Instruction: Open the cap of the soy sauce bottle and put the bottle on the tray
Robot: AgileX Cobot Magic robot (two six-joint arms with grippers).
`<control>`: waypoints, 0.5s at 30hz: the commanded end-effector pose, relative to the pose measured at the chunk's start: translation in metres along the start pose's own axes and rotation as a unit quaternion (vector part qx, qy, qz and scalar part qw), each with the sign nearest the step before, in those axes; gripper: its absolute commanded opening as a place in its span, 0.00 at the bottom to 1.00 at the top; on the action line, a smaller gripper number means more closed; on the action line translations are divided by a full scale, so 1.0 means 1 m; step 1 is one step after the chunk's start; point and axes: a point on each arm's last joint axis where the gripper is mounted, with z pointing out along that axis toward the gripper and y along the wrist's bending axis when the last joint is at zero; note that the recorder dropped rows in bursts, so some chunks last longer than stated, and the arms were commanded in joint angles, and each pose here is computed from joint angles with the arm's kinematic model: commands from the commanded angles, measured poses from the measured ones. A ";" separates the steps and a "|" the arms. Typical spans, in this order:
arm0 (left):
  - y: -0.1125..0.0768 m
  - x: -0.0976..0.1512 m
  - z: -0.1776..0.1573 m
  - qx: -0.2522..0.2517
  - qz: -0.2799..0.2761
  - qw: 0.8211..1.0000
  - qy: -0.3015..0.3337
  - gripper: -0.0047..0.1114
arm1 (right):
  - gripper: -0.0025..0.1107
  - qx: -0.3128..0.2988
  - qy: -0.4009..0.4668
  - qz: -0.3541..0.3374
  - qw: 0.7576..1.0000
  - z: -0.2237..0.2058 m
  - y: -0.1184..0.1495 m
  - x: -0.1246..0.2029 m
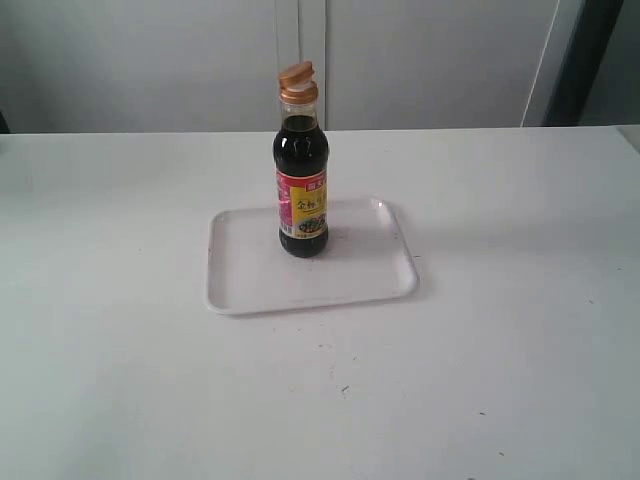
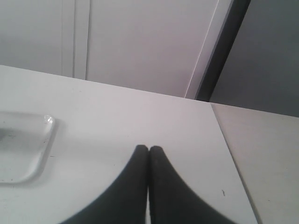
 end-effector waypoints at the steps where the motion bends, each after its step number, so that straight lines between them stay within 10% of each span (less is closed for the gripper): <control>1: 0.000 0.016 0.003 -0.016 -0.014 1.000 0.009 0.04 | 0.02 -0.001 -0.005 0.003 1.000 -0.001 0.000 0.000; 15: 0.001 0.051 0.006 -0.058 -0.057 0.996 0.033 0.04 | 0.02 -0.001 -0.005 0.003 1.000 -0.001 0.000 0.000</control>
